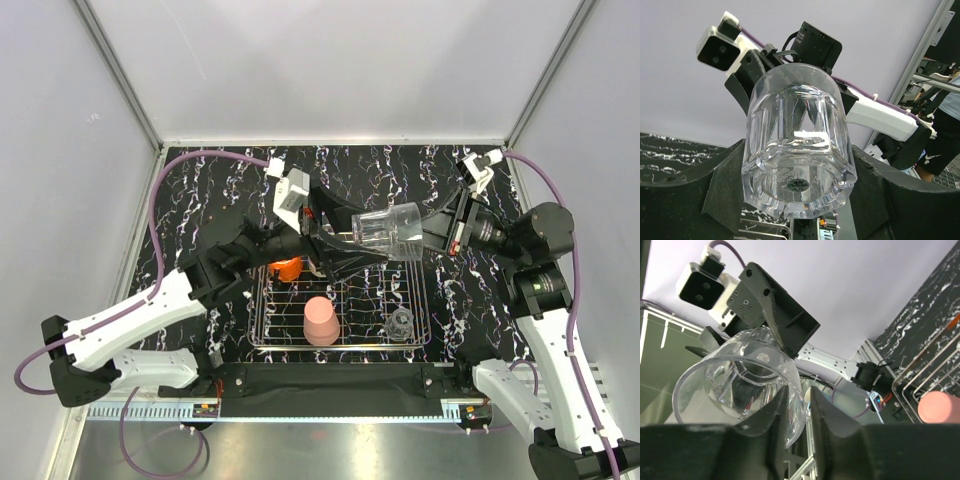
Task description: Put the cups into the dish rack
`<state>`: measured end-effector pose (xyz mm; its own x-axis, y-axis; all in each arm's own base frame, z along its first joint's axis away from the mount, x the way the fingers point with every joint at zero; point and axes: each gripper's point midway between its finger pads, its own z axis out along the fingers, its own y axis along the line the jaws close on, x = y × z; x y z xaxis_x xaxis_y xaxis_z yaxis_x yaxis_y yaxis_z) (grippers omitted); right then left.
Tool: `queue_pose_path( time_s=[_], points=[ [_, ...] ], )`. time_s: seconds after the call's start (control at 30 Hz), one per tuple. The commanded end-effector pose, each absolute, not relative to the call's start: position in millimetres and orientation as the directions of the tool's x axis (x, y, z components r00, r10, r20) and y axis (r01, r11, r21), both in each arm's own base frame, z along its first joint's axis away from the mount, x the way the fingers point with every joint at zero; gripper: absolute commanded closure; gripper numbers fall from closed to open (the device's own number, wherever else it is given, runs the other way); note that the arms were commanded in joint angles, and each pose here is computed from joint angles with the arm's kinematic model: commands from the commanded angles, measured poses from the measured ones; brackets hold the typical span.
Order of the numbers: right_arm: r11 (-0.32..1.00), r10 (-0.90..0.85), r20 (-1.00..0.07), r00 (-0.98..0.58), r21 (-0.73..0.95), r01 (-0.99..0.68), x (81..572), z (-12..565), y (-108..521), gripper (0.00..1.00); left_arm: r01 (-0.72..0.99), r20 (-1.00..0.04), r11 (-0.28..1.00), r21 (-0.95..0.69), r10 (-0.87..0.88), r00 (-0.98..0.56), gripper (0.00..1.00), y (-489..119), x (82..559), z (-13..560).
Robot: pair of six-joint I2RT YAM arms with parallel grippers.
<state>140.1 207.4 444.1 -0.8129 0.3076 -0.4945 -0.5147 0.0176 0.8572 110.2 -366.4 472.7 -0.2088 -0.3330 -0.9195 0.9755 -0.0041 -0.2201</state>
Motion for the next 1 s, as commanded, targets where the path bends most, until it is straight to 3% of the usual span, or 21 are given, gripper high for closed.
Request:
queue_pose_path(
  time_s=[0.0,0.03,0.1,0.13,0.17,0.3,0.33,0.53,0.73,0.97],
  points=[
    [0.060,0.302,-0.494,-0.816,0.864,-0.501,141.7,434.6,207.8,0.68,0.982,-0.896,0.033,-0.185,-0.417,-0.155,1.00,-347.2,107.4,510.0],
    [0.076,0.301,-0.506,-0.808,0.857,-0.509,143.8,433.2,207.7,0.50,0.981,-0.896,0.046,-0.186,-0.417,-0.150,1.00,-342.6,107.3,512.5],
    [0.102,0.303,-0.477,-0.825,0.877,-0.469,148.0,424.8,207.7,0.30,0.972,-0.911,0.110,-0.207,-0.384,-0.150,1.00,-338.5,115.5,504.5],
    [0.119,0.307,-0.487,-0.818,0.872,-0.474,151.8,423.6,207.6,0.11,0.969,-0.922,0.136,-0.207,-0.358,-0.147,1.00,-333.2,116.5,498.9],
    [0.130,0.310,-0.486,-0.817,0.873,-0.470,152.9,422.2,207.2,0.03,0.958,-0.922,0.182,-0.220,-0.360,-0.143,1.00,-327.8,122.8,499.7],
    [0.226,0.309,-0.462,-0.831,0.885,-0.408,160.3,406.1,204.1,0.00,0.911,-0.937,0.324,-0.255,-0.314,-0.151,1.00,-302.4,136.3,492.0],
    [0.278,0.324,-0.508,-0.798,0.857,-0.433,167.2,407.5,200.9,0.00,0.891,-0.948,0.363,-0.271,-0.264,-0.181,1.00,-296.5,139.2,478.0],
    [0.568,0.352,-0.490,-0.798,0.789,-0.234,190.8,358.3,173.9,0.01,0.756,-0.942,0.574,-0.314,-0.091,-0.323,1.00,-258.1,158.1,432.9],
    [0.623,0.354,-0.462,-0.813,0.765,-0.163,191.1,336.6,165.9,0.00,0.546,-0.868,0.768,-0.336,-0.026,-0.496,1.00,-210.8,162.2,396.2],
    [0.663,0.364,-0.458,-0.811,0.739,-0.119,187.0,330.6,157.1,0.00,0.521,-0.783,0.766,-0.375,0.039,-0.621,1.00,-209.4,142.1,372.4]
  ],
)
